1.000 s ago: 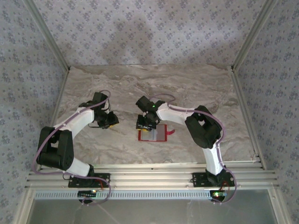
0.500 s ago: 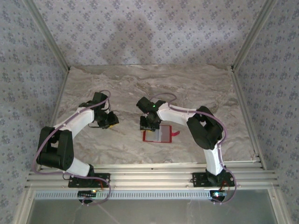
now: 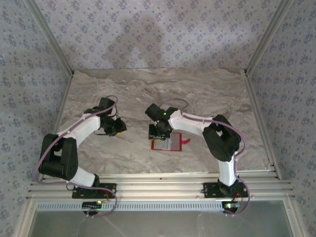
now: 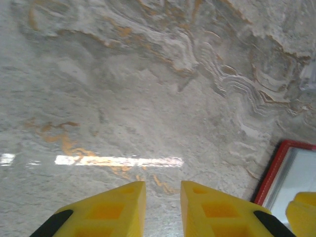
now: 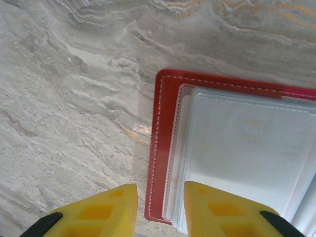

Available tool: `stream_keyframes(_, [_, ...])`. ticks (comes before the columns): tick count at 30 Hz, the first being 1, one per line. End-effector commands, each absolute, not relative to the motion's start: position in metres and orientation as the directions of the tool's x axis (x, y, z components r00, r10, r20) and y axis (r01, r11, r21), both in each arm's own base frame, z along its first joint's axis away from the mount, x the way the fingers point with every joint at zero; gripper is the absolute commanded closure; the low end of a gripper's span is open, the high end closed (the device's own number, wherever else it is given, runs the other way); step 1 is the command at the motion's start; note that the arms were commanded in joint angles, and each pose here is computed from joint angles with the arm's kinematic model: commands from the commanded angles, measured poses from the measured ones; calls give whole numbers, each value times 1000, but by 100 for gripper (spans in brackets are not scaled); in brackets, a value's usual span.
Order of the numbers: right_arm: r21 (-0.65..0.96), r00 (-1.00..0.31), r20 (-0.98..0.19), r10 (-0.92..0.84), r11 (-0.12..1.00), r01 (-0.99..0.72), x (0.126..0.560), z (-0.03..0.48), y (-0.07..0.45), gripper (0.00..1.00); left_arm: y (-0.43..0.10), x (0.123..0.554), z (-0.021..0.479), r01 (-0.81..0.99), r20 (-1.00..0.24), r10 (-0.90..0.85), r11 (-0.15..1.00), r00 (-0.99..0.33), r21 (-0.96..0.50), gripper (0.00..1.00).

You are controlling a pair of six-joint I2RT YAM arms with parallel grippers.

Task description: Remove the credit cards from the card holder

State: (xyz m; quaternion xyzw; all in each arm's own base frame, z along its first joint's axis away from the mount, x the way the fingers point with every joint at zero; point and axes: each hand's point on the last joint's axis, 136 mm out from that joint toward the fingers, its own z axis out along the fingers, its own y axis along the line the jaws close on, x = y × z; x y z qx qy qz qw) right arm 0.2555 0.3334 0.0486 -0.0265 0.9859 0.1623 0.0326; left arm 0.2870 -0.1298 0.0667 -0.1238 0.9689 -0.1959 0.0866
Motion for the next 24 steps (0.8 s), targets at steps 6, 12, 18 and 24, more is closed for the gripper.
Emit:
stream_keyframes(6, [287,-998,-23,-62,956,-66,244,29,325,68,-184,278,56,-134,-66,-185,878,-981,-460,77])
stream_keyframes(12, [228,-998,-25,-64,971,-68,242,23,311,68,-221,272,51,-106,-32,-143,850,-989,-516,79])
stream_keyframes(18, [169,-997,-46,-68,983,-75,242,22,297,72,-244,267,45,-92,-13,-117,845,-993,-527,81])
stream_keyframes(24, [157,-997,-50,-62,985,-69,240,23,292,78,-265,266,44,-90,4,-106,820,-994,-565,85])
